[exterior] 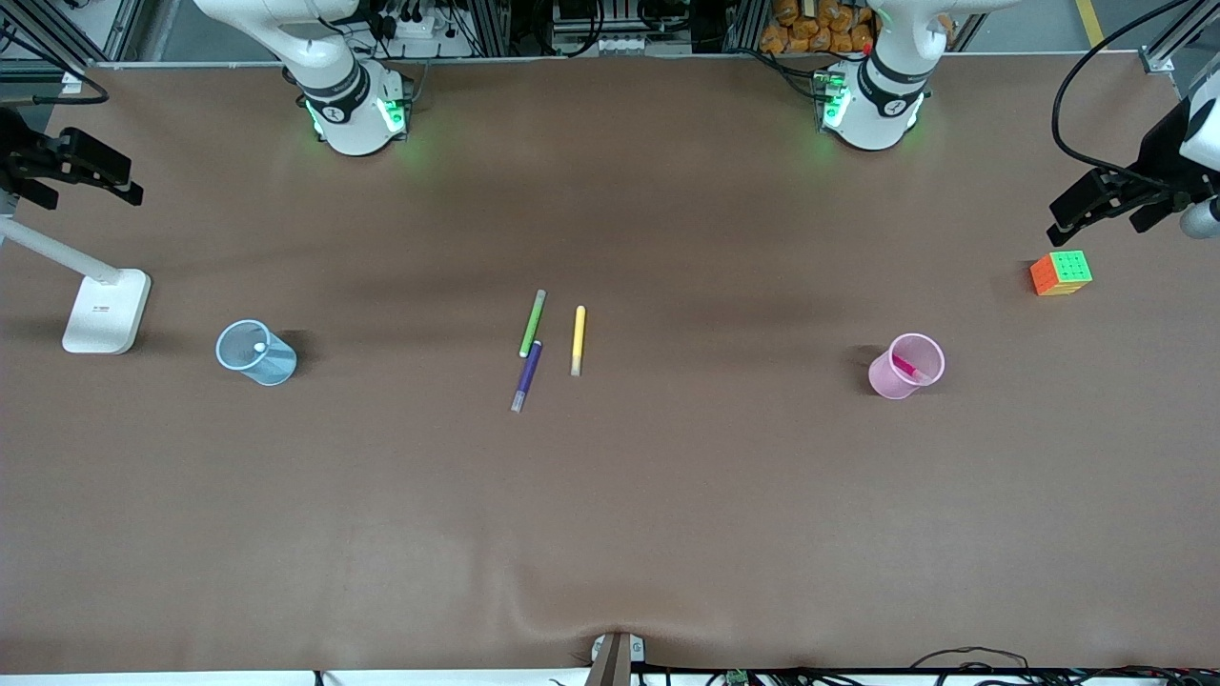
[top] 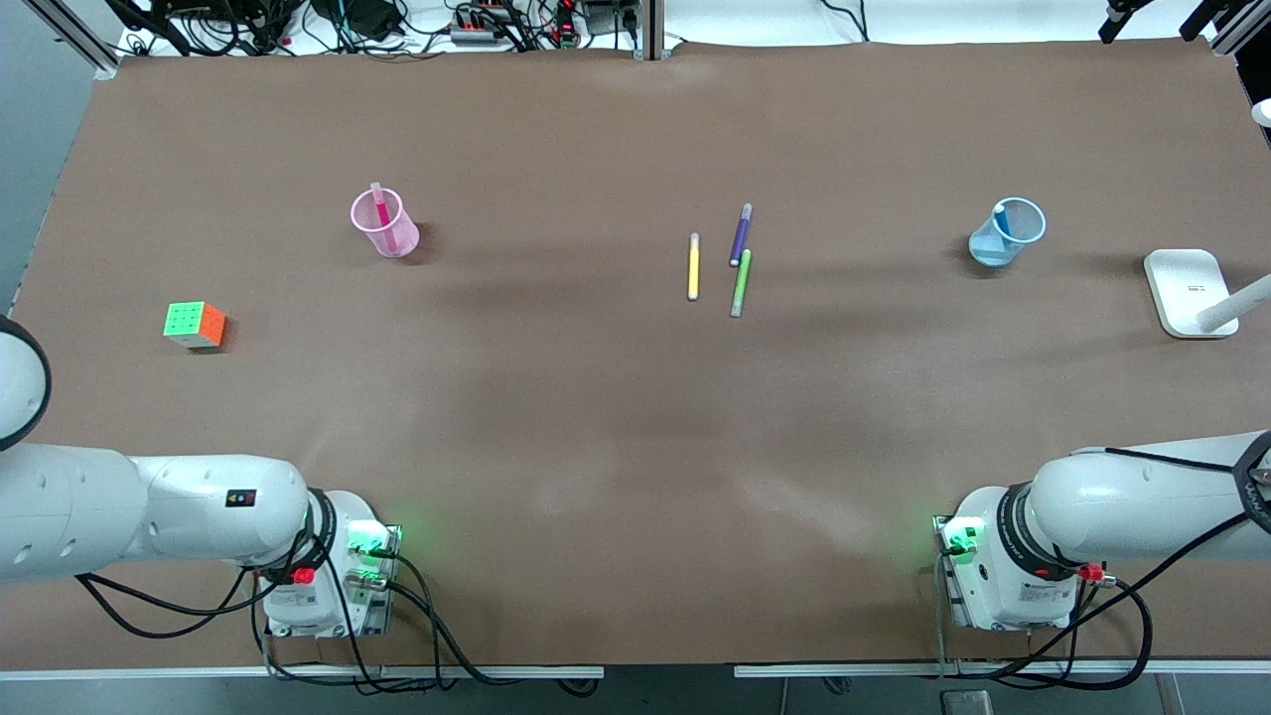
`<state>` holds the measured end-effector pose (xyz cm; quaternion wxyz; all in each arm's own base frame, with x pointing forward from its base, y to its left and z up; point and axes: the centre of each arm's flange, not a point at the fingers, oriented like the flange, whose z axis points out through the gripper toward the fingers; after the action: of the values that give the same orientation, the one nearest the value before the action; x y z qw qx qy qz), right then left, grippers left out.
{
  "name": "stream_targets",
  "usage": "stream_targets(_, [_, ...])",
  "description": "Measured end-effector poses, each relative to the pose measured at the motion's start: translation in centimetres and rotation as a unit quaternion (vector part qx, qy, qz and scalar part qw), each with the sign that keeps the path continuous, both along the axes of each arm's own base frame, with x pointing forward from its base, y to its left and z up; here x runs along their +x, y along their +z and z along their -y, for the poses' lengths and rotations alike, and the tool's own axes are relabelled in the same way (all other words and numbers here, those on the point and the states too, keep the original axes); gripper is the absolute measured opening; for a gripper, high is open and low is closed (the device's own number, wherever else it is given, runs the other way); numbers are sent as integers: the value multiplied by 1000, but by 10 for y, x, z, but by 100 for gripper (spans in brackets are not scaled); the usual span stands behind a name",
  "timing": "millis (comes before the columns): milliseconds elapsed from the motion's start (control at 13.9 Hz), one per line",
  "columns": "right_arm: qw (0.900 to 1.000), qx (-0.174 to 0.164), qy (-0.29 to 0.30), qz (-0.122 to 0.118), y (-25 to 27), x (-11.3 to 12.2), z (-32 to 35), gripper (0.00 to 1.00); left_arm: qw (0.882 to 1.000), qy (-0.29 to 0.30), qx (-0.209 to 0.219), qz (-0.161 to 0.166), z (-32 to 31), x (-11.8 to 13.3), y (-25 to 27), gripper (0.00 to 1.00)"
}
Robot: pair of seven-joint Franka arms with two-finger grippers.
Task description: Place pink and blue markers in matching cups
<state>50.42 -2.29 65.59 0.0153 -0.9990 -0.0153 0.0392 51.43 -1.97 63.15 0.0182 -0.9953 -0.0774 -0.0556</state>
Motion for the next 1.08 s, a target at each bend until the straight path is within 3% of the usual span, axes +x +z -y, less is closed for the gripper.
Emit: stream_targets(1076, [999, -10, 36, 12, 0, 5, 1, 100, 1000, -6, -11, 5, 10, -1, 10, 100])
